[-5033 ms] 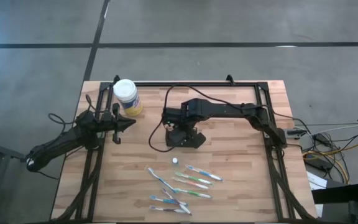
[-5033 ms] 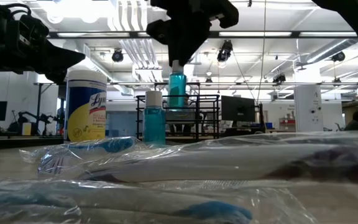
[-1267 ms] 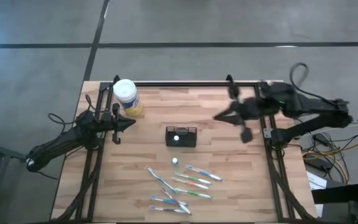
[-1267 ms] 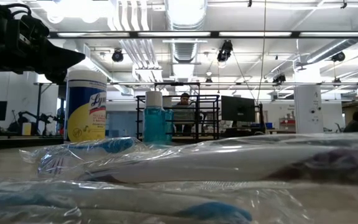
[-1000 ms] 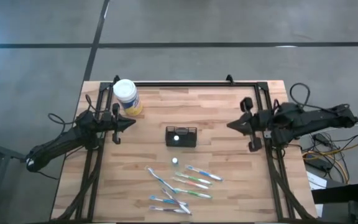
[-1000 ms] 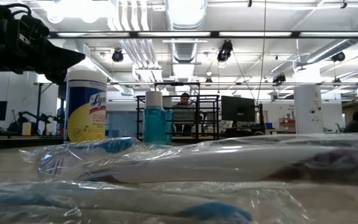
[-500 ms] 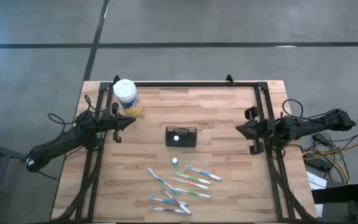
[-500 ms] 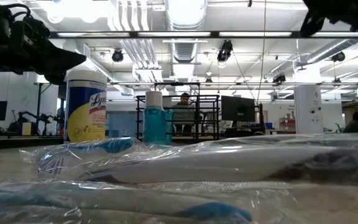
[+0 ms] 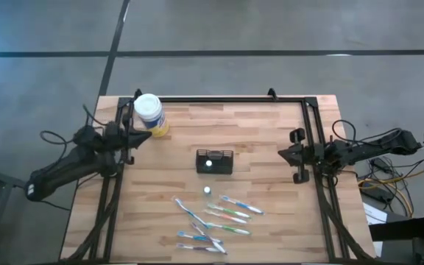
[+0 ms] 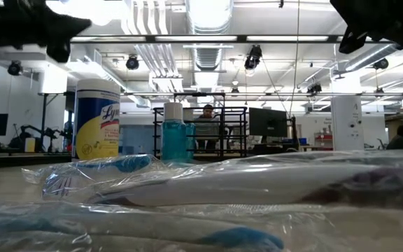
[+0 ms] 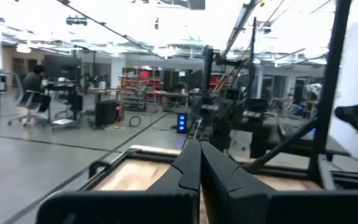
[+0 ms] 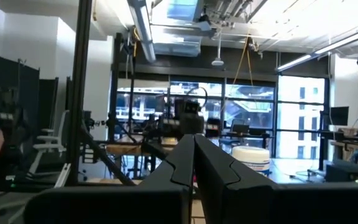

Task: Pick & Place toothbrushing station
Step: Put the blue mouthwash into the wire organizer

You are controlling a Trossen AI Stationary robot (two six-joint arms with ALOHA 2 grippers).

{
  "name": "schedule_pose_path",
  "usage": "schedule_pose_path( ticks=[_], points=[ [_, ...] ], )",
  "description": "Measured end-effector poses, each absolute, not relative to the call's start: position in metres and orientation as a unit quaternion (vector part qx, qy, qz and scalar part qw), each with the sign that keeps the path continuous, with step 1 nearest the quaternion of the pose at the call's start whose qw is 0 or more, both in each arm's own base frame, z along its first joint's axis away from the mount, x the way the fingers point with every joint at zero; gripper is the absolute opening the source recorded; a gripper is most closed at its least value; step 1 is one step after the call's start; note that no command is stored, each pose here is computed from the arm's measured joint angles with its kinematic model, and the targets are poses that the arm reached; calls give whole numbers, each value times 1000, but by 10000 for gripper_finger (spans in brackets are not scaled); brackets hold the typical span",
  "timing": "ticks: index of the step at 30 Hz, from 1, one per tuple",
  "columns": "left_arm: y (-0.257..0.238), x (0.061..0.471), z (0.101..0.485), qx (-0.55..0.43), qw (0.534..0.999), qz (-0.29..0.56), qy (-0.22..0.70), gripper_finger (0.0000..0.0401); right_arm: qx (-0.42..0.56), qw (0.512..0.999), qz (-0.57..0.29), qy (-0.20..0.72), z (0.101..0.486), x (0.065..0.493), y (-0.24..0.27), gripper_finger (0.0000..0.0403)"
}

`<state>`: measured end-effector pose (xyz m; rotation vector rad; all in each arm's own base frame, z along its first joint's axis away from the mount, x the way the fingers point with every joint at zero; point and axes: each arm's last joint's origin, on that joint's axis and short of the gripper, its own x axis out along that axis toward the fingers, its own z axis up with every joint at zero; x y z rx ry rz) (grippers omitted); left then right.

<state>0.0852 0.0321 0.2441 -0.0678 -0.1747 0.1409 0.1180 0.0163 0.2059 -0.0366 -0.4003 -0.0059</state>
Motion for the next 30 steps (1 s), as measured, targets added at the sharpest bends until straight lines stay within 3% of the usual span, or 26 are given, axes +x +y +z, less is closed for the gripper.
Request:
schedule_pose_path(
  ticks=[5, 12, 19, 25, 30],
  points=[
    [32, 95, 296, -26, 996, 41, -80, 2, -19, 980, -3, -199, 206, 118, 16, 8],
    [27, 144, 338, -49, 991, -66, 108, 8, 5, 980, -16, -198, 206, 118, 15, 8],
    [-9, 207, 347, 50, 960, -95, 260, 31, 30, 981, -33, -191, 205, 118, 14, 8],
    [-43, 254, 337, 125, 909, -111, 382, 95, 51, 982, -28, -182, 203, 119, 14, 8],
    [-65, 294, 327, 140, 885, -132, 424, 169, 56, 985, -27, -161, 199, 121, 15, 8]
  ],
)
